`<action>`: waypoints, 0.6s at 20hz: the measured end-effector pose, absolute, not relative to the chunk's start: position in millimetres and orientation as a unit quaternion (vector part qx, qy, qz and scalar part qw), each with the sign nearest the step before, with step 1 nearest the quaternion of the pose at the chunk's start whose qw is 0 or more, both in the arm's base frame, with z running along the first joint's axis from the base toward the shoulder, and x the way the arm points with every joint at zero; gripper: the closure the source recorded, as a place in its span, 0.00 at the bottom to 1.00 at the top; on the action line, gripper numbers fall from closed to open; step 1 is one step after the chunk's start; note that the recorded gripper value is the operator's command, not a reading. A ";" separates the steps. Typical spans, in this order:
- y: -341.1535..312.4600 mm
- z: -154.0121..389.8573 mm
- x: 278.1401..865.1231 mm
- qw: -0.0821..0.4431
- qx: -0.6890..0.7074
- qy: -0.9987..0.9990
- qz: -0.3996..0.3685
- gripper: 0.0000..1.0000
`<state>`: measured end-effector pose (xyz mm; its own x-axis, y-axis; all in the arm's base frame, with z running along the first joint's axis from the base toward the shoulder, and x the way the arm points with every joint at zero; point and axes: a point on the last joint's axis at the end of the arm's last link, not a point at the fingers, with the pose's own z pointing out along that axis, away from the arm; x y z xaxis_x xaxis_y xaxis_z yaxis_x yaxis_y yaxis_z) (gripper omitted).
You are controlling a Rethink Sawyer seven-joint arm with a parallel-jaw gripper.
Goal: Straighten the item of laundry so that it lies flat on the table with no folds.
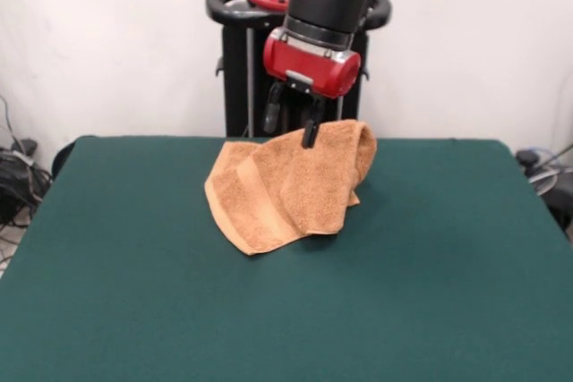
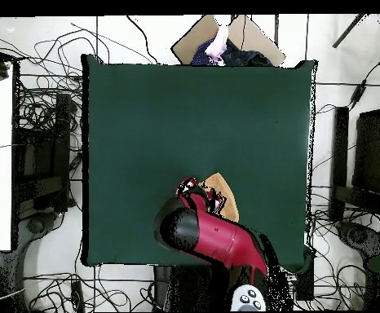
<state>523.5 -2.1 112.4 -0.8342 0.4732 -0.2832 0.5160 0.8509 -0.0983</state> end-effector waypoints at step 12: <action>-6.4 93.6 519.7 0.124 0.274 0.950 -0.081 0.00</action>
<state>519.7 -6.4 93.6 -0.8189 0.5007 -0.2804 0.5411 0.8365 -0.0867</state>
